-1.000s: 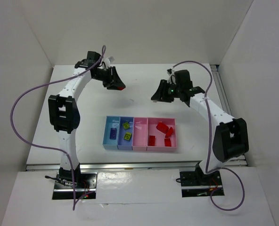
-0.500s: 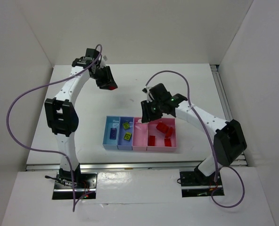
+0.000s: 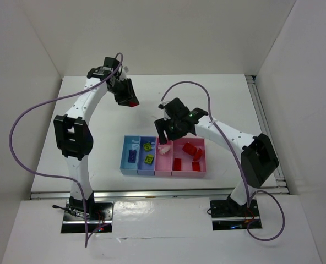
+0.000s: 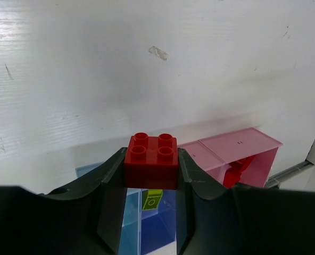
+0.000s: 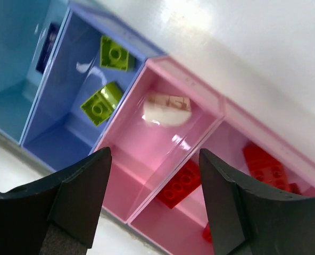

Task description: Sort the legos into containers by color

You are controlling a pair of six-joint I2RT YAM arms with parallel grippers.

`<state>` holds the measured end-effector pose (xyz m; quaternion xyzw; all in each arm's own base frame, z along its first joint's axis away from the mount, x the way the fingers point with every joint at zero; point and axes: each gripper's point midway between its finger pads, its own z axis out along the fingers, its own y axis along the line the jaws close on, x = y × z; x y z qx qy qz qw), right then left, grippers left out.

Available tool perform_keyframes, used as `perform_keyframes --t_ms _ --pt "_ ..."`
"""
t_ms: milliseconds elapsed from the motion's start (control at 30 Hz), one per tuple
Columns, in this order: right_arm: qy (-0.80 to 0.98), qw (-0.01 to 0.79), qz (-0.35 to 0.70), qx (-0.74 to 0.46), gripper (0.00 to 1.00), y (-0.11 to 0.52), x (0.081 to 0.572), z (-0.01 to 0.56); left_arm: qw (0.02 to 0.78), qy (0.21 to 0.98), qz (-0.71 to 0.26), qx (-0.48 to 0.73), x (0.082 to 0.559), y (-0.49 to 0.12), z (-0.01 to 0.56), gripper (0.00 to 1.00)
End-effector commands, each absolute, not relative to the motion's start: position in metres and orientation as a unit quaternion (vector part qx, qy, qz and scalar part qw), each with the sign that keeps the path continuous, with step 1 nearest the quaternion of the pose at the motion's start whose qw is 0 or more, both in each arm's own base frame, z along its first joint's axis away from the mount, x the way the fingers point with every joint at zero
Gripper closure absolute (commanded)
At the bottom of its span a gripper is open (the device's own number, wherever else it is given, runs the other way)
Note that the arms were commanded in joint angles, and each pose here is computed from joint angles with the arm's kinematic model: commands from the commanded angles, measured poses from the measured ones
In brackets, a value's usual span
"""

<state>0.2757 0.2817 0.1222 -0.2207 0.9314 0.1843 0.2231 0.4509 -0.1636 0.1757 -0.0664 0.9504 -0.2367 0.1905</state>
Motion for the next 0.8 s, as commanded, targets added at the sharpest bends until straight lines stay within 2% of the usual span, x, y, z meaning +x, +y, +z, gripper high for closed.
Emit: perform_keyframes --t_ms 0,133,233,267,367,467,667,700,767 --pt "0.928 0.279 0.151 -0.197 0.26 0.268 0.298 0.152 0.218 0.945 -0.241 -0.037 0.447 -0.168 0.203 1.0" --pt "0.928 0.348 0.108 -0.078 0.26 0.207 0.331 0.18 0.193 0.949 -0.247 0.031 0.412 -0.218 0.2 1.0" --pt "0.924 0.374 0.064 0.041 0.17 0.153 0.344 0.184 0.171 0.948 -0.254 0.086 0.385 -0.255 0.192 1.0" --pt "0.917 0.386 0.055 0.086 0.17 0.126 0.351 0.192 0.158 0.946 -0.259 0.119 0.365 -0.281 0.189 1.0" --pt "0.903 0.385 0.039 0.186 0.13 0.077 0.353 0.192 0.136 0.936 -0.266 0.187 0.324 -0.328 0.185 1.0" --pt "0.89 0.373 0.022 0.262 0.04 0.044 0.347 0.187 0.121 0.931 -0.247 0.241 0.291 -0.361 0.167 1.0" --pt "0.874 0.372 0.016 0.312 0.03 0.01 0.337 0.182 0.126 0.922 -0.217 0.293 0.27 -0.399 0.152 1.0" --pt "0.873 0.371 0.018 0.316 0.01 0.007 0.337 0.182 0.111 0.925 -0.214 0.294 0.268 -0.4 0.146 0.98" --pt "0.868 0.374 0.019 0.326 0.0 0.0 0.337 0.185 0.097 0.929 -0.206 0.293 0.267 -0.399 0.14 0.84"
